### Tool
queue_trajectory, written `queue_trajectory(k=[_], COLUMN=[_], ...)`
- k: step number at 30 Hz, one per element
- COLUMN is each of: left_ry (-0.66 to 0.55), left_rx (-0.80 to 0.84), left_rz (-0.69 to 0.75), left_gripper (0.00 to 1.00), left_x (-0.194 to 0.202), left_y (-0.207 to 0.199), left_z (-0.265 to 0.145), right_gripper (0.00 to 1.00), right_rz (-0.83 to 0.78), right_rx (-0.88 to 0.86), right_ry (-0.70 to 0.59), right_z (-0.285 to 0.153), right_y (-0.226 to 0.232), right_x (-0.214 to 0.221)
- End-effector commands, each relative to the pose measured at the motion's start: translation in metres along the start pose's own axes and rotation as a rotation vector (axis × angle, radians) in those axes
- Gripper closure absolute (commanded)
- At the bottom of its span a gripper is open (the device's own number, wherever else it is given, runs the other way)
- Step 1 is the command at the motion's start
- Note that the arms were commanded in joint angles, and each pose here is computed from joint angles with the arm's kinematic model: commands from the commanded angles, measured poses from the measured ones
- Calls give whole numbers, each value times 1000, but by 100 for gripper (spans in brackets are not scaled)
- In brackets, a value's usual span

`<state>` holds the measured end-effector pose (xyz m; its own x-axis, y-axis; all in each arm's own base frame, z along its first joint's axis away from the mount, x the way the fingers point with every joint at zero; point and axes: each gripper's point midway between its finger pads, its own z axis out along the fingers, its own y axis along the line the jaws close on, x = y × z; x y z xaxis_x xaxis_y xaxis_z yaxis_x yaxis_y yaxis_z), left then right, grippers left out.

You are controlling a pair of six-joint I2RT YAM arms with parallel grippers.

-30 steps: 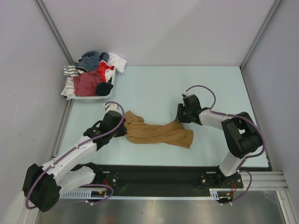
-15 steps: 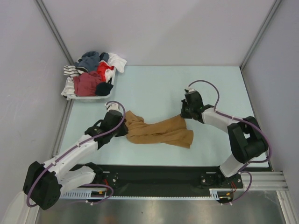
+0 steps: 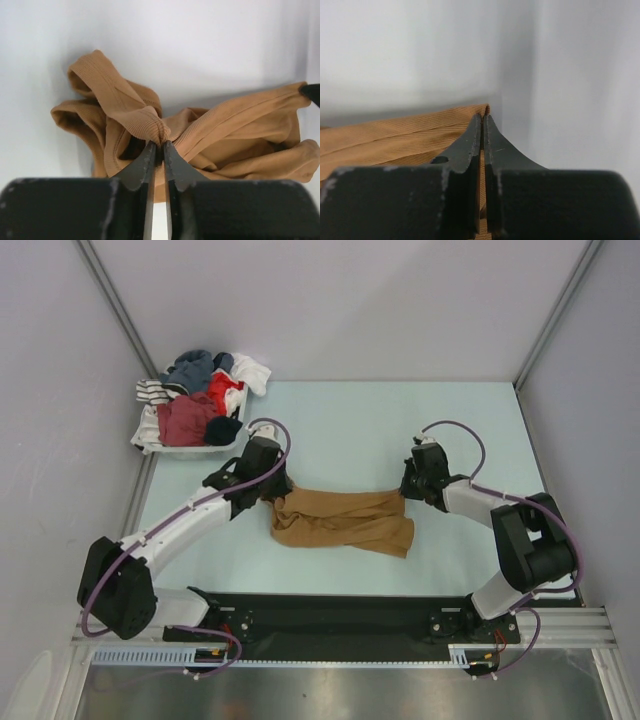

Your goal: Fold and stack the tank tops

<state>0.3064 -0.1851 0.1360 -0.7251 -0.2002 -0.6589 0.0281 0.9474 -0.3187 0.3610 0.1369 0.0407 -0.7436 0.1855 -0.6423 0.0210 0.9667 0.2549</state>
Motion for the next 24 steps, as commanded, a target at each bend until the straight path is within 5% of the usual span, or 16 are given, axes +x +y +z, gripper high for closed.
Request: queue_trajectory(k=[1, 3, 6, 7, 10, 13, 24], left_ry=[-8, -5, -36, -49, -86, -77, -36], left_rx=[7, -6, -19, -18, -10, 30, 179], left_rz=[31, 40, 41, 40, 47, 63, 117], left_gripper=[84, 68, 28, 24, 23, 36, 39], left_x=[-15, -13, -16, -17, -21, -15, 33], left_y=[-6, -3, 3, 4, 6, 4, 0], left_z=[2, 3, -5, -8, -21, -30, -48], right_gripper=[100, 100, 100, 100, 100, 100, 100], right_rz=[14, 15, 13, 10, 11, 8, 5], right_rx=[-52, -52, -58, -63, -62, -62, -70], right_ry=[-100, -97, -94, -95, -92, -93, -89], right_z=[-7, -8, -8, -9, -8, -8, -10], right_y=[12, 11, 12, 13, 12, 13, 14], right_x=[-23, -22, -20, -20, -20, -20, -20])
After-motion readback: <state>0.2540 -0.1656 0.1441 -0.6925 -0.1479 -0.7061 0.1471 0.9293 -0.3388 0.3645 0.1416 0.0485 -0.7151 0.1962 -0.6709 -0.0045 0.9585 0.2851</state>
